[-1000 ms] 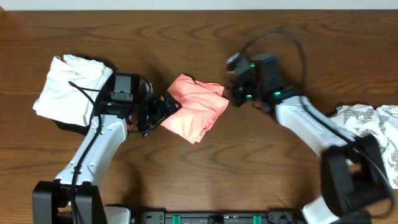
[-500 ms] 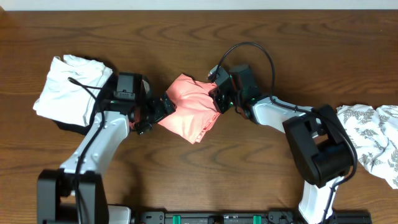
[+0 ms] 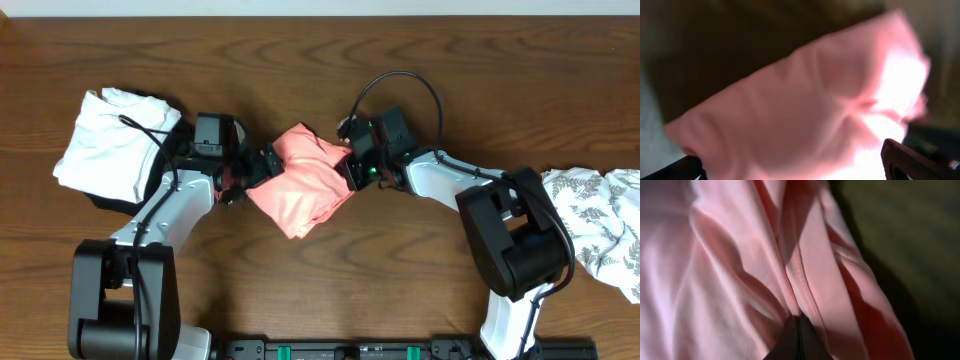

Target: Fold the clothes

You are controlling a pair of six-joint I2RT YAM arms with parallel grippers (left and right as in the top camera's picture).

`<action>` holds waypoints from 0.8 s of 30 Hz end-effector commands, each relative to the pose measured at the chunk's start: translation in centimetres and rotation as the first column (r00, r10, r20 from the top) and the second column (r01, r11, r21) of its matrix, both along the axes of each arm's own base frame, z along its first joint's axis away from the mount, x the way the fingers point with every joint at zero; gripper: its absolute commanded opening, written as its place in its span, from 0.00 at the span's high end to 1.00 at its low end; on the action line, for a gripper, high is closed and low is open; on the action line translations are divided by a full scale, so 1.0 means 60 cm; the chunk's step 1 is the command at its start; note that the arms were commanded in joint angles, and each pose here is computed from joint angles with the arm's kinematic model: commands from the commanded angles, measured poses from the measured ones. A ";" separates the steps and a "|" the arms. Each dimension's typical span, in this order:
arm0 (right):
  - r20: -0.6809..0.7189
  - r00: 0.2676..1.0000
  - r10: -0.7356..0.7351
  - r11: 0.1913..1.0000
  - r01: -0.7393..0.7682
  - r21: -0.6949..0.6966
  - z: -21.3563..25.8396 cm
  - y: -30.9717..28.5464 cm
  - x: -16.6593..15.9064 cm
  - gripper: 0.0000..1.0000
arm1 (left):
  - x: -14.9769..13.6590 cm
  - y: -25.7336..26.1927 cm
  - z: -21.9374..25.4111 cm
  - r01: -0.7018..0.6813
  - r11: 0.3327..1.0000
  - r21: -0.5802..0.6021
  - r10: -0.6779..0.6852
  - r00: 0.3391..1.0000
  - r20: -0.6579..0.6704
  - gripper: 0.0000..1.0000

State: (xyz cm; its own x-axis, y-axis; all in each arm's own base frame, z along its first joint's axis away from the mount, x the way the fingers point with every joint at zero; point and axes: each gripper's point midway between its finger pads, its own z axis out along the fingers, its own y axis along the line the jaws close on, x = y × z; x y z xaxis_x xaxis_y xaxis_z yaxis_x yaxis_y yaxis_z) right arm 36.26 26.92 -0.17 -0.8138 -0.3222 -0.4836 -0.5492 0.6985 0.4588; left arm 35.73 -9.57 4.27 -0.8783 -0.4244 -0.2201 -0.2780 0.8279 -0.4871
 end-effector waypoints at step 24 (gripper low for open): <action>0.012 0.997 -0.070 0.996 0.070 0.060 0.080 -0.025 0.017 0.99 | -0.042 0.066 -0.028 -0.057 0.996 0.064 0.065 0.989 -0.134 0.02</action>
